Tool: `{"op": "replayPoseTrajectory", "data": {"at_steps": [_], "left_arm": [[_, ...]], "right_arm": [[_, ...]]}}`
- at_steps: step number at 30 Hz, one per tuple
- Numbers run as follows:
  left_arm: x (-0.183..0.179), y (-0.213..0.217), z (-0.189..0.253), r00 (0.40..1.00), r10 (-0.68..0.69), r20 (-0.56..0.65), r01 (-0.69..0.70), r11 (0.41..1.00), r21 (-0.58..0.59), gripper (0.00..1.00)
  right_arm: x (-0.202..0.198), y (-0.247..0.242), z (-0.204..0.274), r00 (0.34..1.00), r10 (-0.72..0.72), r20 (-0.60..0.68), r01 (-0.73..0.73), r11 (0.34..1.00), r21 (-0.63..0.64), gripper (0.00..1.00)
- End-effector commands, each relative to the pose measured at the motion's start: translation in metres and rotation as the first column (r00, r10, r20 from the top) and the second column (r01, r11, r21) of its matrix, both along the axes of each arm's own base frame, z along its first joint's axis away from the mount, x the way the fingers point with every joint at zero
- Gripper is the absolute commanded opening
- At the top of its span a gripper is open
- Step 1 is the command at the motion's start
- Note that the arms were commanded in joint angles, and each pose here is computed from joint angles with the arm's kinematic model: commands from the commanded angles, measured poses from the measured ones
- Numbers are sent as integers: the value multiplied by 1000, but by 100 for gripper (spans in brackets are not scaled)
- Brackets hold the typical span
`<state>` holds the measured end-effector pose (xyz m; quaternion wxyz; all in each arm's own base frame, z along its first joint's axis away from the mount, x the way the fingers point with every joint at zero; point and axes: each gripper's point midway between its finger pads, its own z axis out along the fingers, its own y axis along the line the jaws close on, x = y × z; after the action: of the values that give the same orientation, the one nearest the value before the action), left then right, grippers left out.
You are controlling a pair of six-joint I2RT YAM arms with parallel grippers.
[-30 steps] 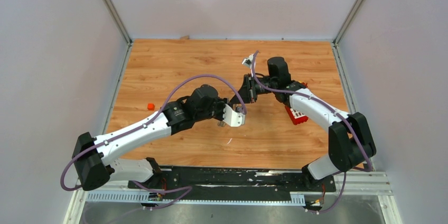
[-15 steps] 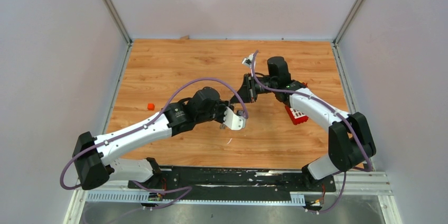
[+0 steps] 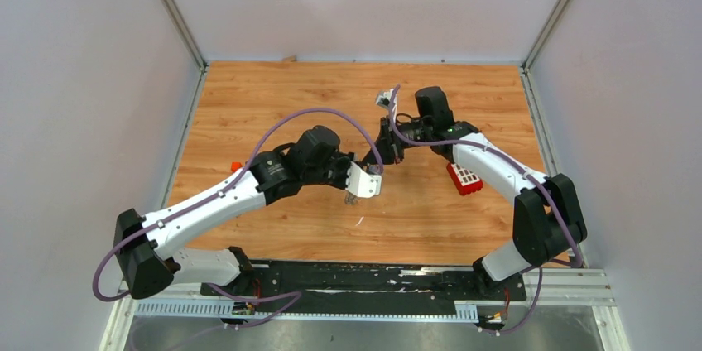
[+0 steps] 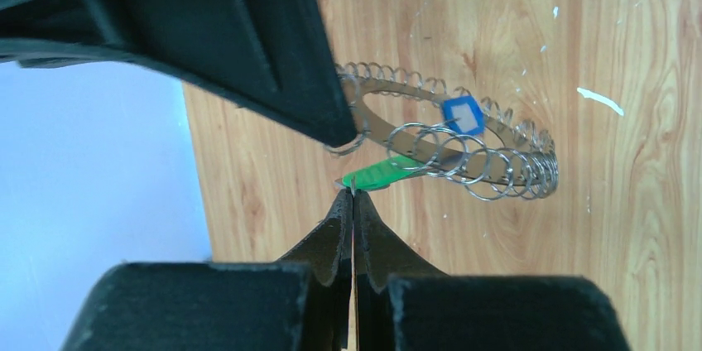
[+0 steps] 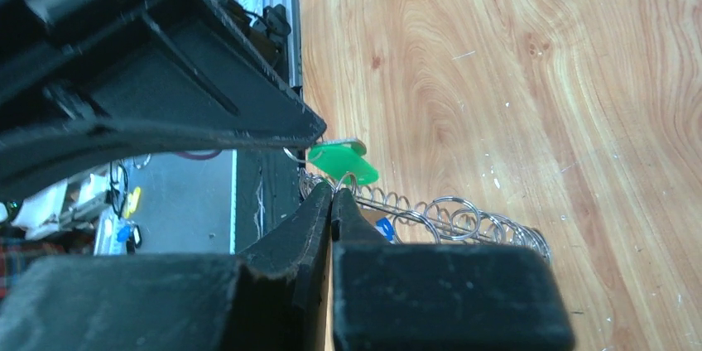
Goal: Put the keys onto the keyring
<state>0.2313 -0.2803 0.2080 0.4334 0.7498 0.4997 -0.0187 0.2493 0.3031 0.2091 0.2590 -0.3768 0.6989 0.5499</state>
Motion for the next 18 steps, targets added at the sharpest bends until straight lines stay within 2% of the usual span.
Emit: {"op": "replayPoseTrajectory", "data": {"at_steps": [1, 7, 18], "left_arm": [[-9, -8, 17, 992, -7, -125, -5, 996, -90, 0], [-14, -15, 22, 977, 22, -210, -59, 984, -171, 0], [-16, -14, 12, 979, -8, -204, -19, 992, -128, 0]], "right_arm": [[-10, 4, 21, 983, 114, 146, -123, 991, 55, 0], [-16, 2, 20, 970, 150, 192, -163, 985, 56, 0], [-23, 4, 24, 955, 181, 235, -201, 977, 65, 0]]}}
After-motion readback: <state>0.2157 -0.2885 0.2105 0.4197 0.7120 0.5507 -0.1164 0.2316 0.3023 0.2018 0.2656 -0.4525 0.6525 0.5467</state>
